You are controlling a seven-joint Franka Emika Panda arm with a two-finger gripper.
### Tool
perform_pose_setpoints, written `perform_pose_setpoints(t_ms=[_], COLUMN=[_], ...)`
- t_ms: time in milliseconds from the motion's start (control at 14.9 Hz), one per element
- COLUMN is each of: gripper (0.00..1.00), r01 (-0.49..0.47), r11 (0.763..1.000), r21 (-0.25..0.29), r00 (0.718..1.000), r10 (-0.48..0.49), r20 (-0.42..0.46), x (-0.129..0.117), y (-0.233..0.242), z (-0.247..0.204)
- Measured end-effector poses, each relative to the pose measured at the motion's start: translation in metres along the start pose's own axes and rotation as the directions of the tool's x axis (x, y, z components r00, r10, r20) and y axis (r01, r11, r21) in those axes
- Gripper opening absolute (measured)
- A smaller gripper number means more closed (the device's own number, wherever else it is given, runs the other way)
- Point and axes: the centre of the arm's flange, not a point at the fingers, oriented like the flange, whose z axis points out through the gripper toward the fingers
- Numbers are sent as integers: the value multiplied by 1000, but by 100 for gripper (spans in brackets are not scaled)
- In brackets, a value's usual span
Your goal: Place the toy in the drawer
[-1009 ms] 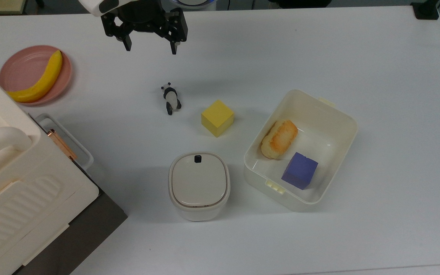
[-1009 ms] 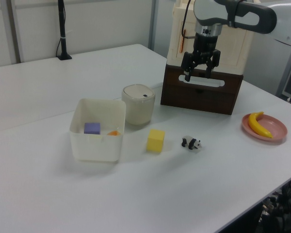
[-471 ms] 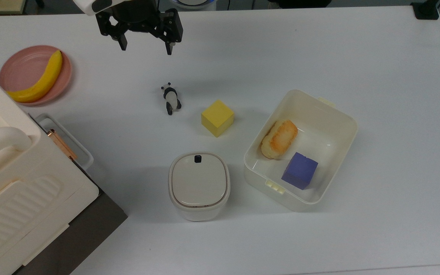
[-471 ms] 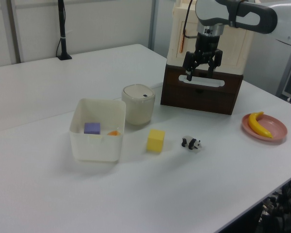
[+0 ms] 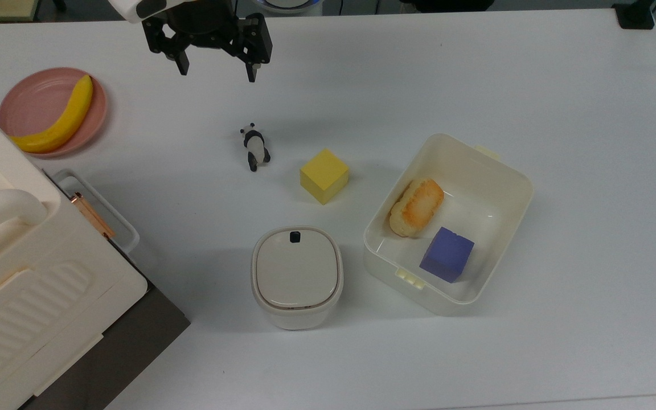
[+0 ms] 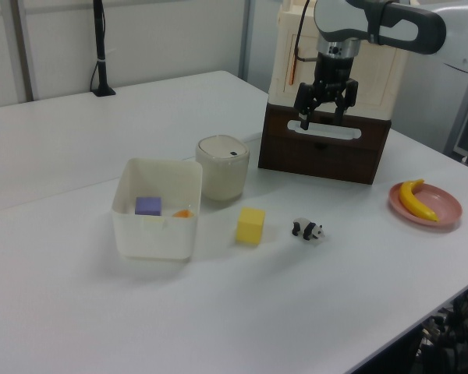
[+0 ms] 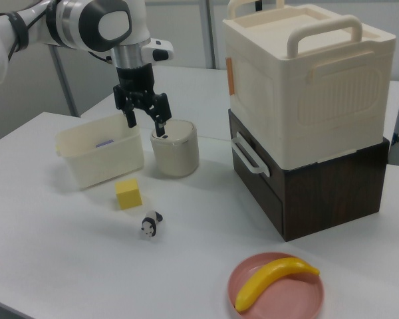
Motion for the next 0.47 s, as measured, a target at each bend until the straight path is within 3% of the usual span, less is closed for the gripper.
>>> perform_pose_setpoints(t_ms=[471], gripper=[100], r01=[-8], r11=[1000], r21=[0], r00=[1000], r10=[8], r20=[-1], x=[0], y=[3], z=[0])
